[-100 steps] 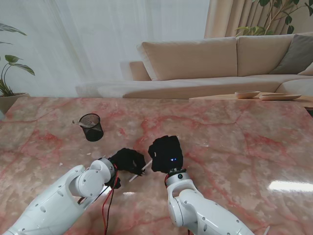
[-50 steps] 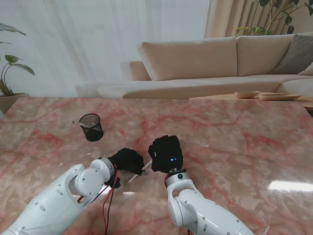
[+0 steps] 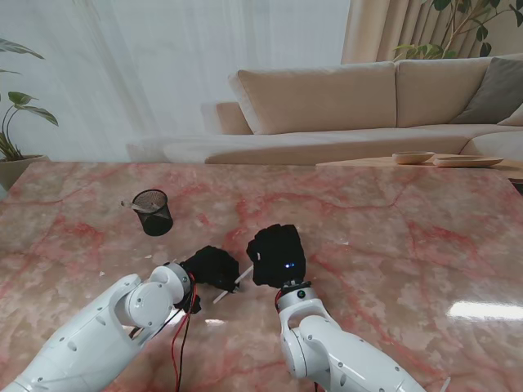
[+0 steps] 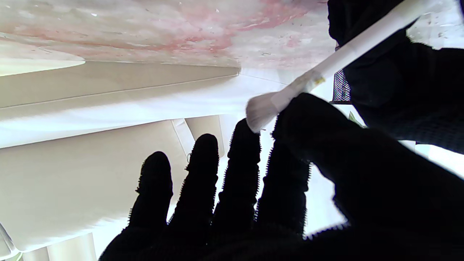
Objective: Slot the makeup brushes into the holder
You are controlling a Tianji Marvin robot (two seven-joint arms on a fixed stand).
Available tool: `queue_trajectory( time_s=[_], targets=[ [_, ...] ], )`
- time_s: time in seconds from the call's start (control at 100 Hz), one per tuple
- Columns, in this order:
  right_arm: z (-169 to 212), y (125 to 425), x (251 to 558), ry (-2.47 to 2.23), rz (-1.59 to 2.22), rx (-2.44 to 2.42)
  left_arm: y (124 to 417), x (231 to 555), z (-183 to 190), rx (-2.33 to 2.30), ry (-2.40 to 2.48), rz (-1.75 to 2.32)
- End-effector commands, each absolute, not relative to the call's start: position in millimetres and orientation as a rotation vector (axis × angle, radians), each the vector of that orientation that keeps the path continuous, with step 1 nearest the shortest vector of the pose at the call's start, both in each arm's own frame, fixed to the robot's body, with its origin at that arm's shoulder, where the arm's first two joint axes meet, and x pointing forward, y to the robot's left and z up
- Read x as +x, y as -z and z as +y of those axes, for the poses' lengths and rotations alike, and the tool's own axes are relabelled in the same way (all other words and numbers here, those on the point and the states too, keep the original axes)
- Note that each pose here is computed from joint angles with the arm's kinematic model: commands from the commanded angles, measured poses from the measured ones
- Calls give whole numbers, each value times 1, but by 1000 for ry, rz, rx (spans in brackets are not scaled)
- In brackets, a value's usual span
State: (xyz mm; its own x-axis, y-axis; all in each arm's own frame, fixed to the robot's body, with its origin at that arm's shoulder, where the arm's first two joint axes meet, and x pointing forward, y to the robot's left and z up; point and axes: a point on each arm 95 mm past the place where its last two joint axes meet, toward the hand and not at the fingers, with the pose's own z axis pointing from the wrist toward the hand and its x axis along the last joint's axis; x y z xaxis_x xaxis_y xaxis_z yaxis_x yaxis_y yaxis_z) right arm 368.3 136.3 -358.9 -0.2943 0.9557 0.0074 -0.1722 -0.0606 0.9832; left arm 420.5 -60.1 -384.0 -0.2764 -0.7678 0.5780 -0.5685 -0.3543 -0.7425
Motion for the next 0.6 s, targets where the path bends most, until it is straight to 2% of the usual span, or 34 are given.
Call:
queue_trajectory(
  time_s=[0.0, 0.59],
  targets=[
    [135, 362, 368, -1519, 1278, 943, 401, 411, -57, -1819, 1644, 1692],
    [132, 351, 363, -1544, 1309, 859, 396, 411, -55, -1866, 1724, 1533]
  ],
)
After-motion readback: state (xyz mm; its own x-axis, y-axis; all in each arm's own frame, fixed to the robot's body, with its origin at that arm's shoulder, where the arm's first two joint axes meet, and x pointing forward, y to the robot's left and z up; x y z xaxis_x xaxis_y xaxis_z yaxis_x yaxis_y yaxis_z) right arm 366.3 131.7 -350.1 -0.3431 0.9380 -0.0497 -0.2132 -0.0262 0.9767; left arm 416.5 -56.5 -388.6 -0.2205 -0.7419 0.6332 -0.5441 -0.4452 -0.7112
